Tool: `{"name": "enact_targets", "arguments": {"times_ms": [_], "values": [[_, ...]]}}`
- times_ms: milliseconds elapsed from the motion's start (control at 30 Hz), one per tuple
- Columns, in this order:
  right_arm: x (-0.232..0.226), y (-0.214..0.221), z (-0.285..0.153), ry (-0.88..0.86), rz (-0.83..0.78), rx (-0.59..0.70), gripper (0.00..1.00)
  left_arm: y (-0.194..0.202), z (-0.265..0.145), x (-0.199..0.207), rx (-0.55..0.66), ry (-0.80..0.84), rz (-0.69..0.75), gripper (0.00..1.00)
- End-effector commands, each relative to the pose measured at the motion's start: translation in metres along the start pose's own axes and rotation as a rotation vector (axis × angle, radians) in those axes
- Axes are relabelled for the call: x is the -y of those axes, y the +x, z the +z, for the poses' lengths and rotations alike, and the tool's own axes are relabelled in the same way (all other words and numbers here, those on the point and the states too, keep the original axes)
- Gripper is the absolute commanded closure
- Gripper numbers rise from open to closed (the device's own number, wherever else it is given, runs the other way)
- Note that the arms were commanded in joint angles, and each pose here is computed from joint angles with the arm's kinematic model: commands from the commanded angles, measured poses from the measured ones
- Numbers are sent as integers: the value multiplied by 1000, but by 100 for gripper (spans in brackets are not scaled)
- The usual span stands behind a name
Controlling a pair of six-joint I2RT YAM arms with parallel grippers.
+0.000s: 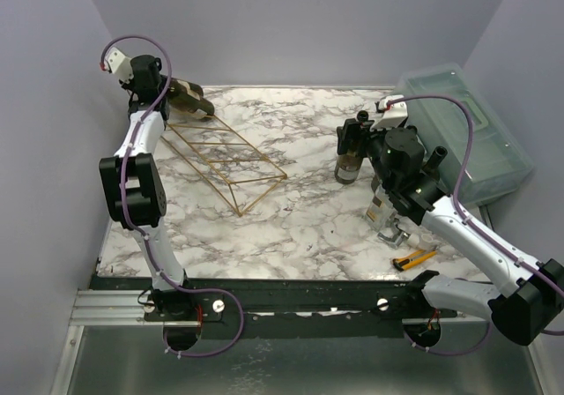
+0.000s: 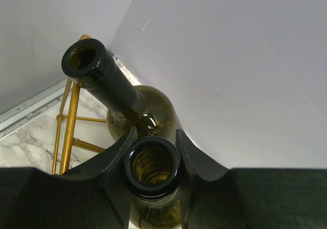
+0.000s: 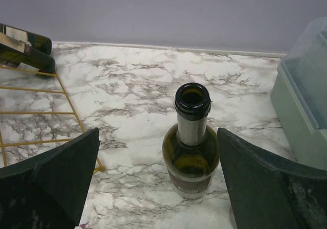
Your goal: Put the wine bottle on the wine rack
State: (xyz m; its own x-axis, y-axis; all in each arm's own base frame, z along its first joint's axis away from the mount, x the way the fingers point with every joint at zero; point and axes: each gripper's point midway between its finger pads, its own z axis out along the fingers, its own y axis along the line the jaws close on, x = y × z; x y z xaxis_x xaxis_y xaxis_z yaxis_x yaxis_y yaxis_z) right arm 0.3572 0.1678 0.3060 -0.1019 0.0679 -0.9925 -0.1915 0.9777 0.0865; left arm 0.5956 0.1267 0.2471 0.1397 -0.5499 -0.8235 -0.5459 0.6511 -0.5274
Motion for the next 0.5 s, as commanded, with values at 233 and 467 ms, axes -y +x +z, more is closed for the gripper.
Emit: {"name": "enact_targets", "arguments": {"times_ms": [233, 467], "values": [[-1, -2, -8, -29, 28, 13, 0, 35, -1, -33, -192, -84, -54, 78], [-2, -4, -10, -37, 33, 17, 0, 44, -2, -37, -233, -85, -60, 63]]}}
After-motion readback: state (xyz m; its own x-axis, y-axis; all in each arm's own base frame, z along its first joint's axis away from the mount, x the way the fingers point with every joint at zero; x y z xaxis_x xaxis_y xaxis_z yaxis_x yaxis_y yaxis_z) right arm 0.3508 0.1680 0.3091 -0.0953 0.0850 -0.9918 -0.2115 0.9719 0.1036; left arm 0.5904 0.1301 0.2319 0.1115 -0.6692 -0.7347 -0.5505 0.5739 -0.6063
